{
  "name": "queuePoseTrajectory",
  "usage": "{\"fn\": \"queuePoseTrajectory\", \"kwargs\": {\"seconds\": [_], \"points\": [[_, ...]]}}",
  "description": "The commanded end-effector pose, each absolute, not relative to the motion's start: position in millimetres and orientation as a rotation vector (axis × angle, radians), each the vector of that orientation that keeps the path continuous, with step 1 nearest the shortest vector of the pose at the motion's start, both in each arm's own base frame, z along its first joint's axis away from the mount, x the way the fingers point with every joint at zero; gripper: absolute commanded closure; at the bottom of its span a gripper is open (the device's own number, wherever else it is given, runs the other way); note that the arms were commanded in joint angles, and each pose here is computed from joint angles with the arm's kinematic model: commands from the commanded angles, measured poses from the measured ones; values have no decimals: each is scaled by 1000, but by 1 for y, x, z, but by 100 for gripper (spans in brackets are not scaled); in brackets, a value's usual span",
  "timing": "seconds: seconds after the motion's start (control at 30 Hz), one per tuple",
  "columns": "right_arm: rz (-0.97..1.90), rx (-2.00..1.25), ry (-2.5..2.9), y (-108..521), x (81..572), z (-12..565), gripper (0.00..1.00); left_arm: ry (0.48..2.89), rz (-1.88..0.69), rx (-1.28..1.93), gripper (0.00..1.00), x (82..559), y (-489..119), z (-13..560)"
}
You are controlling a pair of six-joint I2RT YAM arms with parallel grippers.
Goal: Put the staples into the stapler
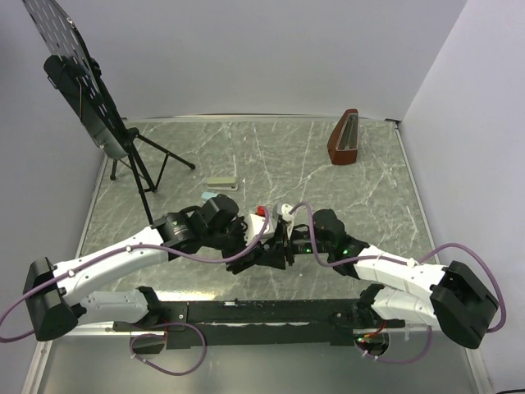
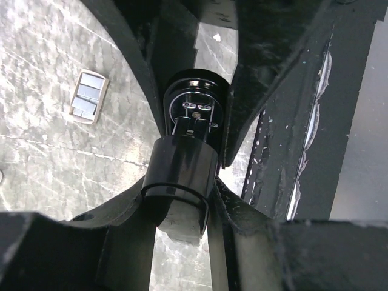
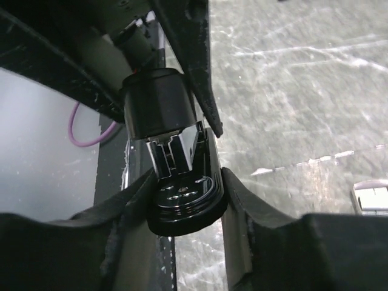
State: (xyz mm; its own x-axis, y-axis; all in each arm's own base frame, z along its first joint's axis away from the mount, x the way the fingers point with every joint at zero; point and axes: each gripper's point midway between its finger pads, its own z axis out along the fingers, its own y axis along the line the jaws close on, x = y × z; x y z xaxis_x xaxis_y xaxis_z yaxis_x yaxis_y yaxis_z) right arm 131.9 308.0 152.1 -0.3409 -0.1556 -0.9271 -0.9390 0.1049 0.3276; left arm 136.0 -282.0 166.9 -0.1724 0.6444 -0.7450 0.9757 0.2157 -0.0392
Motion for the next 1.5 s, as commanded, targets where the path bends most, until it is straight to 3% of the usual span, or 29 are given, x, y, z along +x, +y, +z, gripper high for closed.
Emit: {"fn": "queuePoseTrajectory", "kwargs": {"seconds": [0.0,0.03,0.13,0.6,0.9,1.07,1.1,1.17,1.2,1.3,1.37,1.47], "points": [[1308,-1122,1514,313,133,176,70,1684,-810,1449,99,134,-298,212],[1307,-1119,1510,313,133,177,82,1677,-816,1452,99,132,-297,213],[1313,-1120,1489,312,131,184,100,1652,-825,1430,99,132,-297,220],[1310,-766,1478,273,163,201,100,1598,-793,1071,99,166,-274,263],[1297,-710,1455,260,164,208,100,1622,-783,826,99,186,-257,269],[1312,-782,1493,262,157,201,100,1593,-860,890,99,171,-263,266],[1306,-821,1463,264,157,208,80,1589,-870,914,99,168,-265,266],[1335,-887,1443,268,149,210,54,1599,-897,992,99,160,-270,258],[1321,-921,1423,270,149,216,34,1600,-912,1019,99,159,-273,258],[1307,-1025,1389,277,145,224,11,1570,-961,1128,99,148,-281,256],[1309,-1073,1365,282,143,227,4,1561,-984,1172,99,143,-284,255],[1340,-1142,1336,288,140,236,2,1537,-1005,1215,99,140,-288,260]]}}
